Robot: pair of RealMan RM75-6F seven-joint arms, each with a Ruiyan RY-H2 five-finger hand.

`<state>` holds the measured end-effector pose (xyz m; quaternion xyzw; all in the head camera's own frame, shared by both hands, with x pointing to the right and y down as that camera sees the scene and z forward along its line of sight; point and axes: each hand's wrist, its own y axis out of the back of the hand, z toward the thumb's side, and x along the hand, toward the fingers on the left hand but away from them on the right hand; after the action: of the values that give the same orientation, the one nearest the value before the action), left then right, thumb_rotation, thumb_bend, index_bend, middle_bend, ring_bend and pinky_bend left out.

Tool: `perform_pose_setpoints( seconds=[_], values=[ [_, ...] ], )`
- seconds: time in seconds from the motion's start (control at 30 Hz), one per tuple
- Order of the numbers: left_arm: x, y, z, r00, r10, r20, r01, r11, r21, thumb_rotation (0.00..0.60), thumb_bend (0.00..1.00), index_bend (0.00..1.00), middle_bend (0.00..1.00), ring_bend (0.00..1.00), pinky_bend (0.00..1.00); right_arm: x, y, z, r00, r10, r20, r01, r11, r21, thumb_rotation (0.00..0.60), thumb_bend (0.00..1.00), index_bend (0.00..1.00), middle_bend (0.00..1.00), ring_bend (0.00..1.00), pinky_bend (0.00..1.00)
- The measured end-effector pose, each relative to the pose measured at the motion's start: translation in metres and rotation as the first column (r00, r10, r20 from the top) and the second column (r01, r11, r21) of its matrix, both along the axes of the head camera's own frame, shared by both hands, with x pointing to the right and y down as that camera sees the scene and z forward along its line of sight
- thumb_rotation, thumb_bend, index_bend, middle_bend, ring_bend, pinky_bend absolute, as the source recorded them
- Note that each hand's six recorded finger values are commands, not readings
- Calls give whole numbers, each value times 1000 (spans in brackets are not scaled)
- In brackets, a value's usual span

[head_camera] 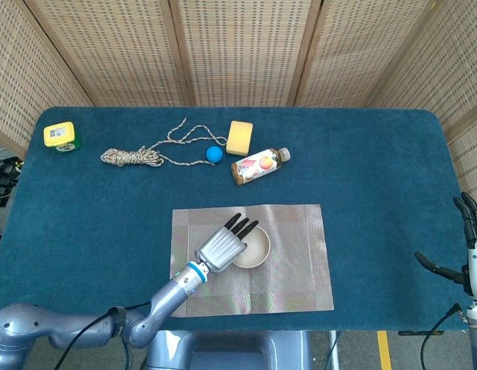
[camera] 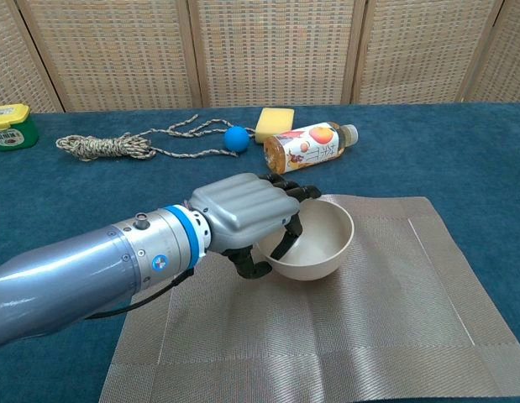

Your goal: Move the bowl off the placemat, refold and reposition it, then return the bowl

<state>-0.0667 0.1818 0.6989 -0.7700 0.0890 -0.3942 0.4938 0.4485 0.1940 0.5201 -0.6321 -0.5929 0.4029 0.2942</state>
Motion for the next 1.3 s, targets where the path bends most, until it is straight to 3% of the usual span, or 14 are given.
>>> perform_pose_setpoints(
  seconds=[0.17, 0.27, 0.37, 0.53, 0.7, 0.87, 1.0, 1.2, 1.3],
  values=[
    [0, 4, 2, 1000, 13, 16, -13, 1000, -1, 600, 428, 613, 0, 0, 0, 0, 0, 0, 1000, -2, 2, 2, 1000, -1, 600, 218, 0, 0, 0, 0],
    [-3, 5, 1, 999, 18, 28, -18, 1000, 6, 600, 368, 524, 0, 0, 0, -1, 1, 0, 1000, -4, 2, 4, 1000, 0, 600, 218, 0, 0, 0, 0],
    [-6, 6, 0, 999, 20, 36, -20, 1000, 6, 600, 270, 380, 0, 0, 0, -2, 1, -1, 1000, -4, 4, 4, 1000, 2, 600, 218, 0, 0, 0, 0],
    [-12, 7, -5, 999, 16, 36, -16, 1000, 7, 600, 211, 178, 0, 0, 0, -1, 1, -3, 1000, -4, 1, 4, 1000, 6, 600, 218, 0, 0, 0, 0],
    [-25, 4, -13, 999, -27, 21, 27, 1000, 3, 600, 210, 100, 0, 0, 0, -4, 2, -3, 1000, -13, -7, 13, 1000, 7, 600, 219, 0, 0, 0, 0],
    [-52, -7, -31, 992, -123, -6, 123, 992, 19, 600, 210, 71, 0, 0, 0, -5, 3, -1, 1000, -20, -21, 20, 1000, 3, 600, 218, 0, 0, 0, 0],
    [-88, -20, -48, 972, -232, -36, 233, 971, 55, 600, 209, 71, 0, 0, 0, -7, 4, 1, 999, -25, -40, 25, 1000, -7, 600, 219, 0, 0, 0, 0],
    [-161, -32, -73, 920, -383, -84, 390, 917, 88, 600, 198, 67, 0, 0, 0, -10, 5, 9, 995, -37, -90, 33, 998, -48, 600, 219, 0, 0, 0, 0],
    [-199, -29, -85, 884, -456, -101, 466, 877, 120, 600, 196, 61, 0, 0, 0, -11, 6, 15, 992, -40, -119, 31, 997, -77, 600, 211, 0, 0, 0, 0]
  ],
)
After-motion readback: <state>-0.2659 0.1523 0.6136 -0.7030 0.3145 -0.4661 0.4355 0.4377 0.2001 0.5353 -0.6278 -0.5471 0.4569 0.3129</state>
